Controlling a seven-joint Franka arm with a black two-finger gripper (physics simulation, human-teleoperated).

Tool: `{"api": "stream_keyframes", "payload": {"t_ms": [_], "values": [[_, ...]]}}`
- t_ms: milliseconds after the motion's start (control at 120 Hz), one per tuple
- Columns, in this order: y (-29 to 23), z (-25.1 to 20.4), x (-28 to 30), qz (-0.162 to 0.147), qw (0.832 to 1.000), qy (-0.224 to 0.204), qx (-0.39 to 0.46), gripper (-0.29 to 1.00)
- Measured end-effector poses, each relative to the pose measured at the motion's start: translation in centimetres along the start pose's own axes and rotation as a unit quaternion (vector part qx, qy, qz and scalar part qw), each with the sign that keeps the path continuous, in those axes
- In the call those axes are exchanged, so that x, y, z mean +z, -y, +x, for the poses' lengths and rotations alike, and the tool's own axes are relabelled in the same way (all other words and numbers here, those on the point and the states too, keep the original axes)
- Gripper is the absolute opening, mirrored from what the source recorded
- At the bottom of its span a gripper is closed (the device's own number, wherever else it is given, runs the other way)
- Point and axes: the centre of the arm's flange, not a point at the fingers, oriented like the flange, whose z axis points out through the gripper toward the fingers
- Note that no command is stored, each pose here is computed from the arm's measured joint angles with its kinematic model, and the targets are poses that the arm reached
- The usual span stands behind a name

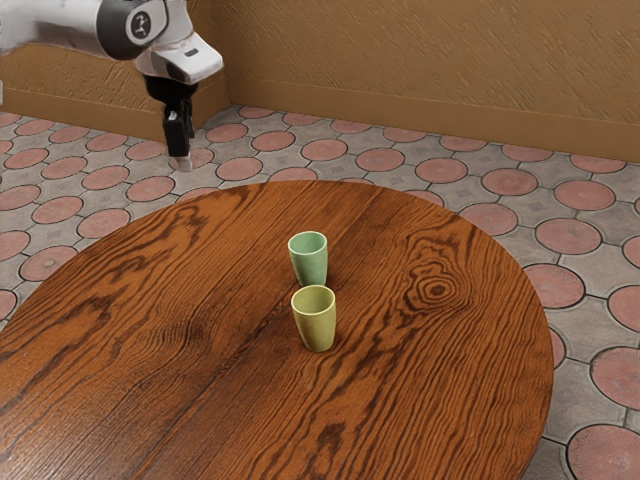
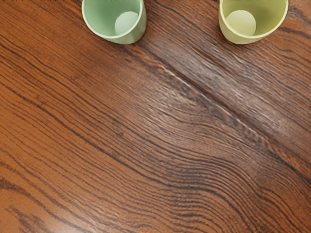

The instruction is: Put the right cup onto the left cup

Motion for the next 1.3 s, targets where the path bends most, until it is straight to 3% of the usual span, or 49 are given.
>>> {"api": "stream_keyframes", "payload": {"t_ms": [283,475,917,1225,1300], "values": [[-3.8,7.9,6.9,-0.036,0.998,-0.002,0.049,0.70],[-5.6,11.5,13.6,-0.045,0.996,0.006,0.070,0.70],[-7.3,16.8,23.5,-0.041,0.995,0.004,0.090,0.70],[-6.5,20.5,25.9,-0.014,0.995,-0.017,0.102,0.70],[-6.5,20.7,27.4,-0.020,0.995,-0.016,0.101,0.63]]}}
